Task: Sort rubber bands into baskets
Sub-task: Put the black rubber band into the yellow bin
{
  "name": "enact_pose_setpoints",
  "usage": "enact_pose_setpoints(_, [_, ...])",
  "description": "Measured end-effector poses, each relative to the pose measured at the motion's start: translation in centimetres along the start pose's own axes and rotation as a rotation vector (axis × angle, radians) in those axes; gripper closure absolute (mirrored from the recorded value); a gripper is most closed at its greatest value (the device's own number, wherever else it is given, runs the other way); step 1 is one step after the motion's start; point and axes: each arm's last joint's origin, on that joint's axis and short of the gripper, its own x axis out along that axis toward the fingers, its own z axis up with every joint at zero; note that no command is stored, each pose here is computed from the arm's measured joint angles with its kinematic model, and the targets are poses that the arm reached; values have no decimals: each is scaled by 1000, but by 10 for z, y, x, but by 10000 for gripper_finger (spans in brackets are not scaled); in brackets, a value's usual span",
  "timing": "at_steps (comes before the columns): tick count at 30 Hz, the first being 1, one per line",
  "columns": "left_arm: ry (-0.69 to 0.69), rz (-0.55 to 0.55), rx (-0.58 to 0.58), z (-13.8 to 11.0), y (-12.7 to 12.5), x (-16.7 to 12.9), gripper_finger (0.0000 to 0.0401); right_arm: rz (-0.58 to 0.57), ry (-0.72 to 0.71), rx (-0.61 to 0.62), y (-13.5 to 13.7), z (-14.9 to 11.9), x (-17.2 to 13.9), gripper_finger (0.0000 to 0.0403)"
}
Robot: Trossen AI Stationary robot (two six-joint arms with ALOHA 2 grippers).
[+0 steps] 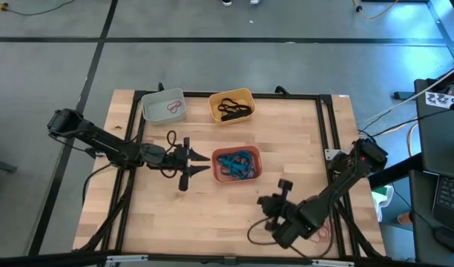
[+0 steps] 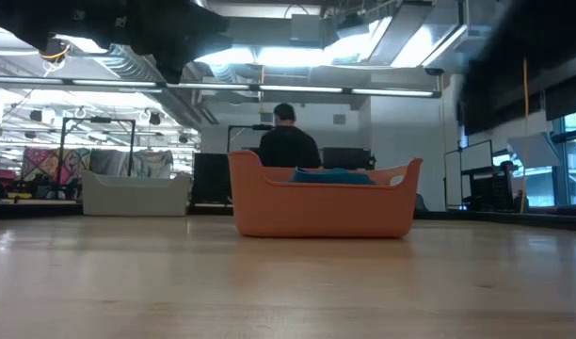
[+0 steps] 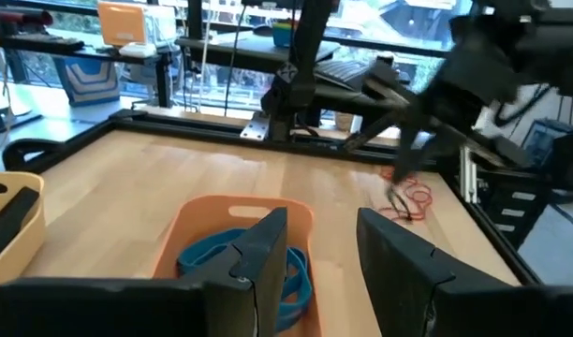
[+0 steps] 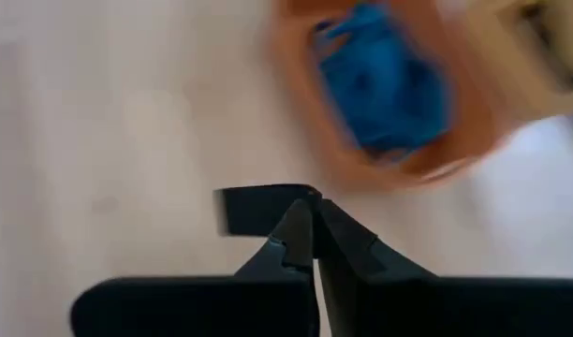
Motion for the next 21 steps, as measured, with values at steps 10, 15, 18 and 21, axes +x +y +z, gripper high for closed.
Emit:
enact_pose_setpoints(10, [13, -28, -1, -2, -6, -2, 274, -132, -68, -27, -75, 47, -5, 399])
enact_pose_setpoints(15, [12, -41, 21, -2, -9, -3, 274, -210, -32, -61, -115, 71, 17, 399])
enact_pose_setpoints(18, [-7, -52, 27, -1, -11, -4, 274, -247, -9, -60, -141, 86, 36, 400])
enact_pose_setpoints(21, [-7, -57, 28, -1, -12, -4, 274, -245, 5, -46, -167, 100, 54, 400])
